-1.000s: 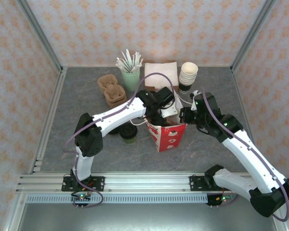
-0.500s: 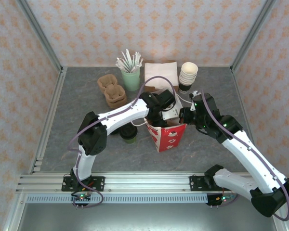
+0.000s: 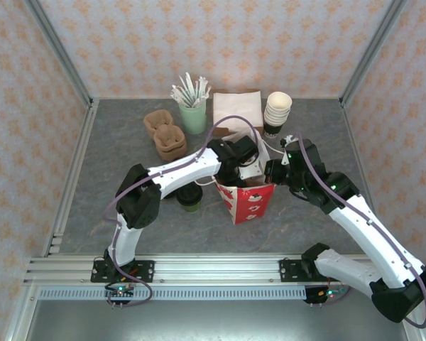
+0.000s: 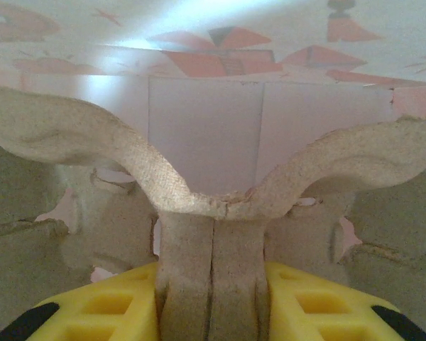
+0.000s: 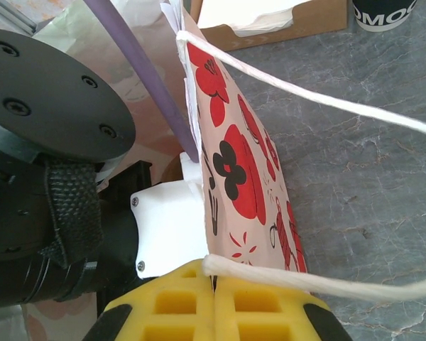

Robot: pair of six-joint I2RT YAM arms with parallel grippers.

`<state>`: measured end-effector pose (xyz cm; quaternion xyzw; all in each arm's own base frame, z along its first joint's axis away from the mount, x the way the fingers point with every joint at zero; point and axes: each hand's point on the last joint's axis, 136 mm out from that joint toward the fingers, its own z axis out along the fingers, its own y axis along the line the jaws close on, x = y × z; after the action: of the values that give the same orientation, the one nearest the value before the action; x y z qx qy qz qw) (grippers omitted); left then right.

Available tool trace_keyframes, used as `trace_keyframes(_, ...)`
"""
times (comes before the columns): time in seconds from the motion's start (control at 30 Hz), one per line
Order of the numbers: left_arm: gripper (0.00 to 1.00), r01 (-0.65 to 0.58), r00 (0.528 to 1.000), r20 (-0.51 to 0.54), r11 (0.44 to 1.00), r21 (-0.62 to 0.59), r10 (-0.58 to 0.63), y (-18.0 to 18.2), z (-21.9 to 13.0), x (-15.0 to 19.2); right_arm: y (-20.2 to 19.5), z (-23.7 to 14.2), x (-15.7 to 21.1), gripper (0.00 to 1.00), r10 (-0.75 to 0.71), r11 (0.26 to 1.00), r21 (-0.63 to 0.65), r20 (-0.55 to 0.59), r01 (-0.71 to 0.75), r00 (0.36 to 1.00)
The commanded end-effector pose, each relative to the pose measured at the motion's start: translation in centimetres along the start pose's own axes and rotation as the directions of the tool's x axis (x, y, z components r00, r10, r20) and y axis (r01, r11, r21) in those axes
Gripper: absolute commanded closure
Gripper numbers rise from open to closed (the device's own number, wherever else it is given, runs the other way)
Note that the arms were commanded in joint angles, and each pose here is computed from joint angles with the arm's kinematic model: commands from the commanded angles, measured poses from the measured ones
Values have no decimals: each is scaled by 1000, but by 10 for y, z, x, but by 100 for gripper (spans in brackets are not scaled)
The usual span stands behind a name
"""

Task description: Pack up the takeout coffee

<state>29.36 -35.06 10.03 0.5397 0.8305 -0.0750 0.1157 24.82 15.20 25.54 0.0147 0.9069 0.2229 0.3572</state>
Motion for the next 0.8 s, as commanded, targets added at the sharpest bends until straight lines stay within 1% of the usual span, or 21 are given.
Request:
trace_keyframes(0.0, 64, -23, 1000, -11, 999, 32, 24, -5, 17, 2, 6, -7, -11, 100, 8, 1000, -30, 66, -6, 998)
trace_keyframes(0.53, 62, -21, 999, -31, 999, 40, 22, -5, 37, 6, 4, -4, -6, 100, 18, 1000, -26, 53, -16, 998)
trace_keyframes(0.77, 59, -19, 1000, -20, 999, 37, 19, -4, 36, 3, 4, -4, -6, 100, 19, 999, -27, 52, -17, 998)
